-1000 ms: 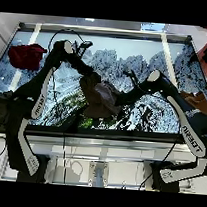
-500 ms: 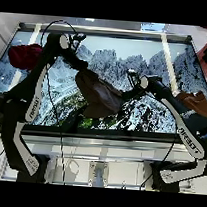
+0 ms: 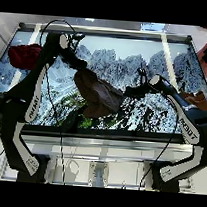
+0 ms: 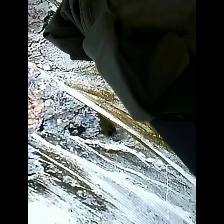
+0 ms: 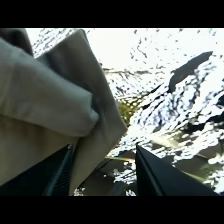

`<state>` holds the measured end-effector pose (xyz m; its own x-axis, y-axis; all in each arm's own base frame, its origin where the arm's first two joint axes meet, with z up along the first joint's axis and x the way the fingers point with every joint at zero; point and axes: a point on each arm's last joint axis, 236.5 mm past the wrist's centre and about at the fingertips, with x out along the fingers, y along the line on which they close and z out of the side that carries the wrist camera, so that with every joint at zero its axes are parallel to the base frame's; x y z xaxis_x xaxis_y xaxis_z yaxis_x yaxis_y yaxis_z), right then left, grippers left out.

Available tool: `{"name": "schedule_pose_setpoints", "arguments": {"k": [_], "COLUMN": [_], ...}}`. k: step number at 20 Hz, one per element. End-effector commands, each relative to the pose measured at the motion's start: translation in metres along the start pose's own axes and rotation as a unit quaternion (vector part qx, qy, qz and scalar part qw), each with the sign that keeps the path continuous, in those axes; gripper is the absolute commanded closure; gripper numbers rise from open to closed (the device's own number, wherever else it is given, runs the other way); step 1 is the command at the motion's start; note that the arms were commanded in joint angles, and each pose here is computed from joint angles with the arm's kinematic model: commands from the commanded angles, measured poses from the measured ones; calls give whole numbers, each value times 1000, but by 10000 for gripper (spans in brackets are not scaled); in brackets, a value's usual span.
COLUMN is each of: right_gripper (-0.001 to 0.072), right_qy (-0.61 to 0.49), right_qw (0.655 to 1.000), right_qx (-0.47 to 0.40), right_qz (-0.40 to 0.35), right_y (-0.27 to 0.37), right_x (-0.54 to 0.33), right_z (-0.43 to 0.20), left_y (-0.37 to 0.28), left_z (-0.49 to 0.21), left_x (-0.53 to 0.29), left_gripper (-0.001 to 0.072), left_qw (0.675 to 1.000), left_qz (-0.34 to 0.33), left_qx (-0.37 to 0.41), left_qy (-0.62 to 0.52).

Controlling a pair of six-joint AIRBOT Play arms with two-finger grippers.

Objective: Fold the shirts.

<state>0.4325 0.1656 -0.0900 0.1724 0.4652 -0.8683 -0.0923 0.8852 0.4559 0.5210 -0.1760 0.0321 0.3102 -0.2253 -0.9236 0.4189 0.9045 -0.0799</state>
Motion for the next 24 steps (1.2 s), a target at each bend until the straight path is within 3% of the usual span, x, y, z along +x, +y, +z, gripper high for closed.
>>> {"name": "schedule_pose_setpoints", "arguments": {"k": [1,3,5,15,16,19,21,24], "right_gripper": [282,284,341,364,449,468,680,682], "right_qy": [5,0,-2,2,9,20,18,22], "right_qw": [1000,1000,1000,998,998,994,992,988], "right_qx": [7,8,12,48,43,42,31,-11], "right_qz": [0,-1,-1,35,50,99,120,154], "right_y": [-9,-10,-12,-1,5,24,34,51], "right_x": [8,10,13,28,30,33,29,-5], "right_z": [-1,2,3,2,-1,-6,-3,7], "left_y": [1,1,1,1,1,1,2,17], "left_z": [0,0,0,0,0,0,2,19], "left_x": [-1,-1,-1,-1,-1,-1,-1,-22], "left_gripper": [695,694,695,695,695,695,694,695], "left_qw": [1000,1000,1000,1000,1000,1000,1000,998], "left_qz": [1,1,1,1,1,1,4,43], "left_qx": [0,0,0,0,0,0,1,5], "left_qy": [0,0,0,0,0,0,-5,-45]}}
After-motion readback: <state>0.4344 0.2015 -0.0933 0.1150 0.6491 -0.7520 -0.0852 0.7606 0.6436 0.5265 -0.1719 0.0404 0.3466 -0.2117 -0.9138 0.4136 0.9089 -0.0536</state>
